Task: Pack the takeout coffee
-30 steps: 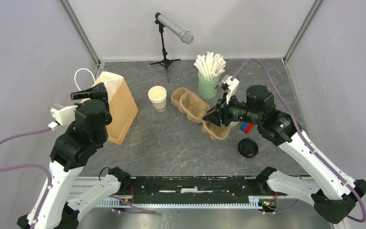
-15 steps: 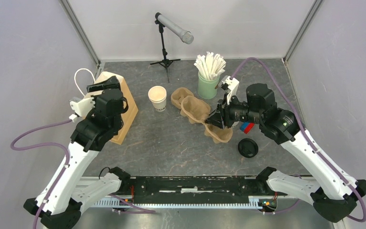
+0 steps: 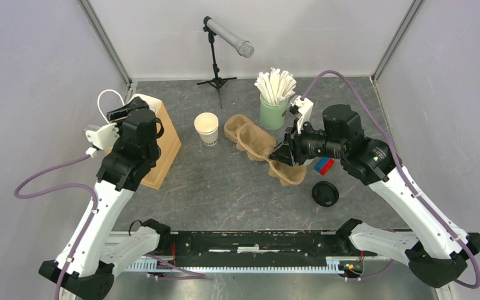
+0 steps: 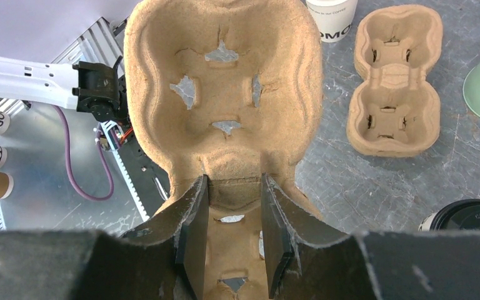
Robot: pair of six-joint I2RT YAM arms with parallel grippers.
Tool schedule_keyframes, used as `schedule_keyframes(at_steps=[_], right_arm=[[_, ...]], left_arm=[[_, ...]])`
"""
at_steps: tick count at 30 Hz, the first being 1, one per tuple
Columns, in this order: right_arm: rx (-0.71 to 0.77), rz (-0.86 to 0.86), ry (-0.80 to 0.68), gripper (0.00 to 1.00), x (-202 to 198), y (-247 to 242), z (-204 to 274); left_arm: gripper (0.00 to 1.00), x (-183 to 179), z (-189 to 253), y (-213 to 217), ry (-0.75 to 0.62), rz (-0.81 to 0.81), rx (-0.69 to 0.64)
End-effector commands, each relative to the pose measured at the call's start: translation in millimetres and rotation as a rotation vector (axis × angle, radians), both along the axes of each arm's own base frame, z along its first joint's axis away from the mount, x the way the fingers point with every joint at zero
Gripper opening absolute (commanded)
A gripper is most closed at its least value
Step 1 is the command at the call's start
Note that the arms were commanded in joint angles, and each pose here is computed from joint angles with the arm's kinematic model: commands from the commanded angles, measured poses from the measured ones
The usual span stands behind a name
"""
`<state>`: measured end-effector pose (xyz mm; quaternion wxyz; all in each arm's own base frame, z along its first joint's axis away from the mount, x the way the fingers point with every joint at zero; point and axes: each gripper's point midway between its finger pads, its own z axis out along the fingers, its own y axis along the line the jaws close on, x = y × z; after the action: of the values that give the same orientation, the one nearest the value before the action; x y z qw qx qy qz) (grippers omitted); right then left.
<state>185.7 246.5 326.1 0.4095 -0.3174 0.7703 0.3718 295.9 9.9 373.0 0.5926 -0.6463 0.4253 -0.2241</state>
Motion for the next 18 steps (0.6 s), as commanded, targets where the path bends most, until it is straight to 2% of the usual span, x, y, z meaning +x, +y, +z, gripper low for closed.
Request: schedule_keyframes(at_steps=[1,3,7,9,14,17,18], right_arm=[[0.029,0.008,-0.029,0.36,1.5,3.1,17.6],[0.029,0.008,-0.027,0.35,2.5,4.0,17.6],[0.024,0.006,-0.025,0.36,5.4,5.7,20.2],[0.017,0.000,-0.026,0.36,8.3,6.1,21.0],[0.014,0.000,-0.022,0.35,12.8,9.7,25.5],[0.011,0.001,-0.022,0.36,15.4,11.6,26.3],[0.009,0.000,-0.025,0.36,16.0,11.6,26.4]], left_arm=[[0.56,4.8,6.2,6.2,-0.011,0.017,0.050],[0.45,2.1,4.6,6.6,0.001,0.008,0.063],[0.11,-14.3,3.1,12.7,0.035,-0.001,0.097],[0.03,-24.9,2.4,16.4,0.057,-0.009,0.113],[0.02,-50.5,2.9,22.9,0.108,-0.038,0.133],[0.02,-57.7,8.3,22.8,0.081,-0.056,0.114],[0.10,-56.6,12.6,20.5,0.056,-0.069,0.106]])
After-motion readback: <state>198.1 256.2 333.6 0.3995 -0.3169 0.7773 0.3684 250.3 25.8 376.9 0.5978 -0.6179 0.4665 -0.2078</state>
